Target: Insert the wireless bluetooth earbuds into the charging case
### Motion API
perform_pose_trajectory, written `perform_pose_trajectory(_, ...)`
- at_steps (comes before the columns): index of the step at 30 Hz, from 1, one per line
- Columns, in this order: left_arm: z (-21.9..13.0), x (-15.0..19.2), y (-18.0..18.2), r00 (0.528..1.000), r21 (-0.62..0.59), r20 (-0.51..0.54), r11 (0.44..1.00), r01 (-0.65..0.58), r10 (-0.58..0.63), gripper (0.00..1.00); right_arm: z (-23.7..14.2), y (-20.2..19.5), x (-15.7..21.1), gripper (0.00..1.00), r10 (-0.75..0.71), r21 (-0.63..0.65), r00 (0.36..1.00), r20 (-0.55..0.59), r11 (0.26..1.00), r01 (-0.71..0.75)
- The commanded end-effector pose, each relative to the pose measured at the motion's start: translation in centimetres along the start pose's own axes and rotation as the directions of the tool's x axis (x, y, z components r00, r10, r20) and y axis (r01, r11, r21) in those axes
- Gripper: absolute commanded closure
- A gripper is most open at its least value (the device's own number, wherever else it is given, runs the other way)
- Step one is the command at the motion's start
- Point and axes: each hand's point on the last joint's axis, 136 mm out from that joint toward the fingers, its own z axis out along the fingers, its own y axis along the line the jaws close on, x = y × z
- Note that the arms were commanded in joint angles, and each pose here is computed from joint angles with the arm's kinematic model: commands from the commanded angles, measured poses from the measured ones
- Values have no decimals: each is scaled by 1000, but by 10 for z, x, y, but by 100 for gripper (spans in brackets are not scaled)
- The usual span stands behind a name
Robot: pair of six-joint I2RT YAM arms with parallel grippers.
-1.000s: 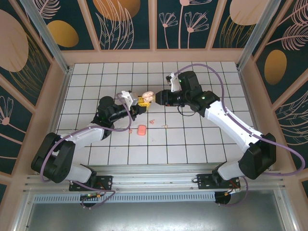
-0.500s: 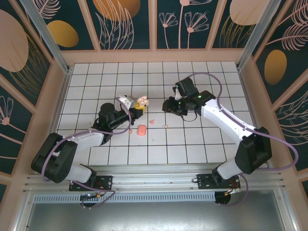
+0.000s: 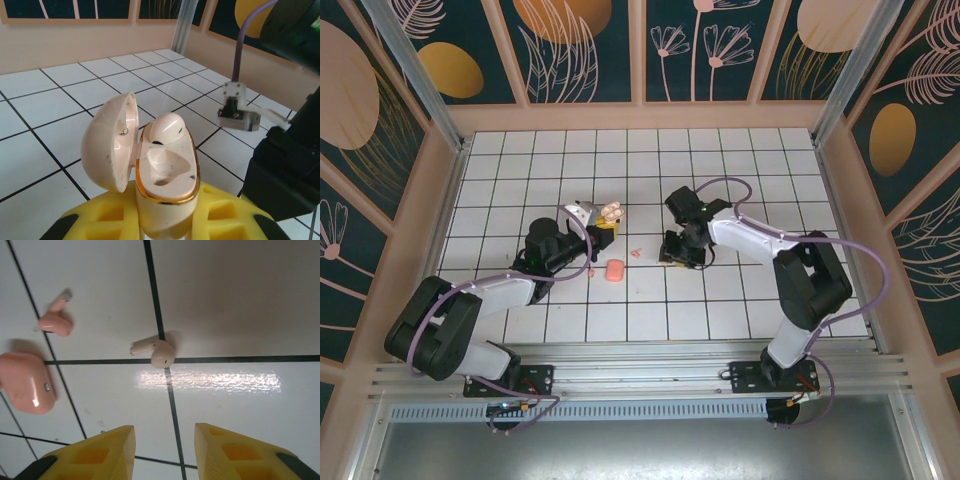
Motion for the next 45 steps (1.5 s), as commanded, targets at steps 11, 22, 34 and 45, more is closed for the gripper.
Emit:
perform_pose_trajectory(11, -1, -8, -2, 1000, -7, 22, 1000, 3, -3, 86, 29, -2, -21, 64, -84, 54, 996, -4, 995, 84)
perform_pose_trajectory(22, 3, -5, 3, 1000, -22, 1, 1000, 4, -4, 86, 38, 2, -29, 68, -104, 36, 994, -15, 994, 104)
perform_pose_trajectory(34, 6, -5, 3, 1000, -16, -7, 1000, 4, -4, 86, 46, -6, -27, 72, -121, 63, 992, -38, 990, 123)
perform_pose_trajectory(45, 8, -7, 3, 1000, -16, -18, 1000, -13, 13, 86, 42, -14, -25, 77, -168, 96, 985, -45, 980, 172)
